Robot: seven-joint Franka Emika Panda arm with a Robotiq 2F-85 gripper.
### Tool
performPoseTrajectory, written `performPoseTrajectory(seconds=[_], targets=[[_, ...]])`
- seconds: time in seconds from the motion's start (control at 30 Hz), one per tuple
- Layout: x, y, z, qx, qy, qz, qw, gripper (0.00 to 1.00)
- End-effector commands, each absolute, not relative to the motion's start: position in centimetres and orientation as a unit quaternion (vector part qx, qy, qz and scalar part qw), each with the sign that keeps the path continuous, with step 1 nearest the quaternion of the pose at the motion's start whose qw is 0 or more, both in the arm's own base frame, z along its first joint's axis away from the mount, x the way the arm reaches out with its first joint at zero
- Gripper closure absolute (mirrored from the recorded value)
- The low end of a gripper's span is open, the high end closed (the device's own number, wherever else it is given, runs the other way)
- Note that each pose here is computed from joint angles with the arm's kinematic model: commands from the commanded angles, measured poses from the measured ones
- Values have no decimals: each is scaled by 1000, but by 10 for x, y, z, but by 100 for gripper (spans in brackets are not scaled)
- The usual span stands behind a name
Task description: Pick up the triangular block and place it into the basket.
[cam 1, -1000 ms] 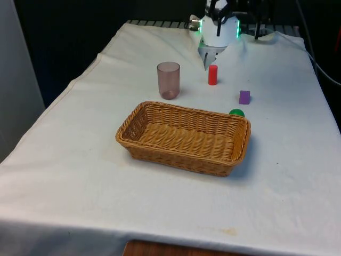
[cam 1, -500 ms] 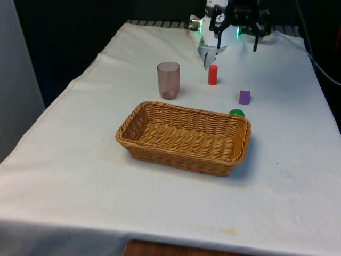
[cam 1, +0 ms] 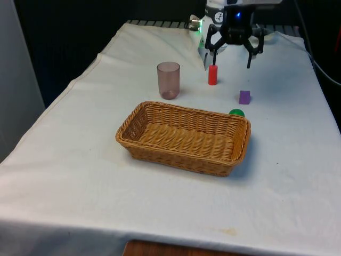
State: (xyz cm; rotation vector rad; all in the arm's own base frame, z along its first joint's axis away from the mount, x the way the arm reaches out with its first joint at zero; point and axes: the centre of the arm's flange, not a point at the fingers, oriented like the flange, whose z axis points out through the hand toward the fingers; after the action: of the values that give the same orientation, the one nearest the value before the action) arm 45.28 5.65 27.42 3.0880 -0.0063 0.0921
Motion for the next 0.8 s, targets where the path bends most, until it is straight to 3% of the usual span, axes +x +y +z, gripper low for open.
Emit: performPoseTrajectory(seconds=[0.0, 0.77], targets=[[452, 57, 269, 999, -8, 32, 21, 0], [421, 68, 223, 999, -38, 28, 15, 0]])
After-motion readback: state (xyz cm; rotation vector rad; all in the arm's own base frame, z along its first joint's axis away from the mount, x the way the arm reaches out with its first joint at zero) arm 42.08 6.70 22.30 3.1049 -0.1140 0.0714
